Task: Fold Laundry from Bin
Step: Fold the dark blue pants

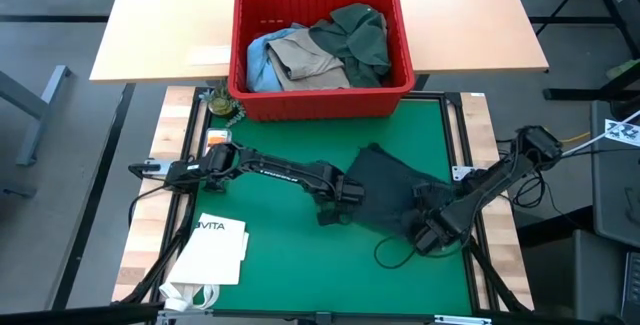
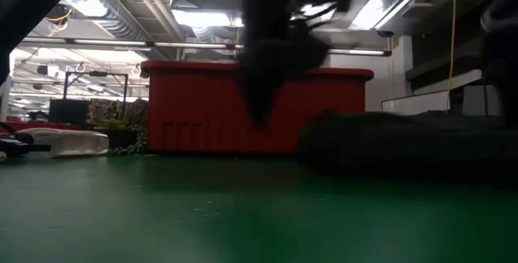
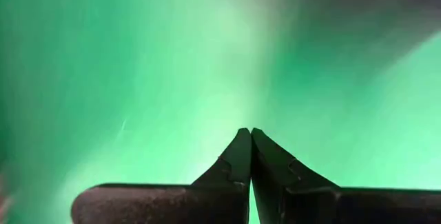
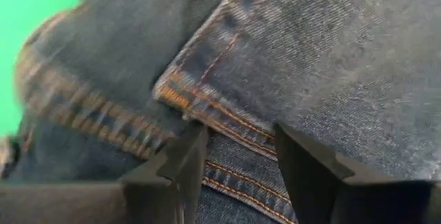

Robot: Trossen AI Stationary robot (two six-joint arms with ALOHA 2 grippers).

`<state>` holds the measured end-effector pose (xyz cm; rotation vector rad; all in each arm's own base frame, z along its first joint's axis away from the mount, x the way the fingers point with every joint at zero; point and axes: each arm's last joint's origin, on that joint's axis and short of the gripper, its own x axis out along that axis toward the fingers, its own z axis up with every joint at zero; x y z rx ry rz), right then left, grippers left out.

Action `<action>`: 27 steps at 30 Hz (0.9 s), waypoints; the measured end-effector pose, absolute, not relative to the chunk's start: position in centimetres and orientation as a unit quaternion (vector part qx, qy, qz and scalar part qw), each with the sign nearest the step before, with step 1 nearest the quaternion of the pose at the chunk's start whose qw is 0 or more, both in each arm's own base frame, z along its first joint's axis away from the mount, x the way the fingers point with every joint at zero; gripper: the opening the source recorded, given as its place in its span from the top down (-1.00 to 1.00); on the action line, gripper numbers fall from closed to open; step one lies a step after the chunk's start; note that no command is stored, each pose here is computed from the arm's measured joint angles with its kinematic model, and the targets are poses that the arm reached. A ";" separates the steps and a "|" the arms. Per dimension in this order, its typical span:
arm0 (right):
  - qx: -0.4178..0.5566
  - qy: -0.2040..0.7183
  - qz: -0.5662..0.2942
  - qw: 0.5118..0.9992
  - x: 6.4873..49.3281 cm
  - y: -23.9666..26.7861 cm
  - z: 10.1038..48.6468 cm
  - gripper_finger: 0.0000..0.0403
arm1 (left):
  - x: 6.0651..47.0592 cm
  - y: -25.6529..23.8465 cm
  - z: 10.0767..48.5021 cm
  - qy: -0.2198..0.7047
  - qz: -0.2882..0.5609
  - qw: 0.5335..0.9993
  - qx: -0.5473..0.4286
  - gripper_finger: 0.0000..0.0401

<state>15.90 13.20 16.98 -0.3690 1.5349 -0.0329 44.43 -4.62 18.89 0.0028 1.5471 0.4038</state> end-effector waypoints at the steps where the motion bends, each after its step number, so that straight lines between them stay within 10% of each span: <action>1: -0.169 0.704 -0.010 0.690 15.5 13.2 17.2 0.11 | 44.3 -4.5 18.9 0.699 0.183 0.692 0.003 1.00; 27: -0.154 0.678 -0.026 0.718 16.3 14.0 18.5 0.11 | 47.1 -11.3 20.9 0.592 -0.040 0.799 -0.100 0.95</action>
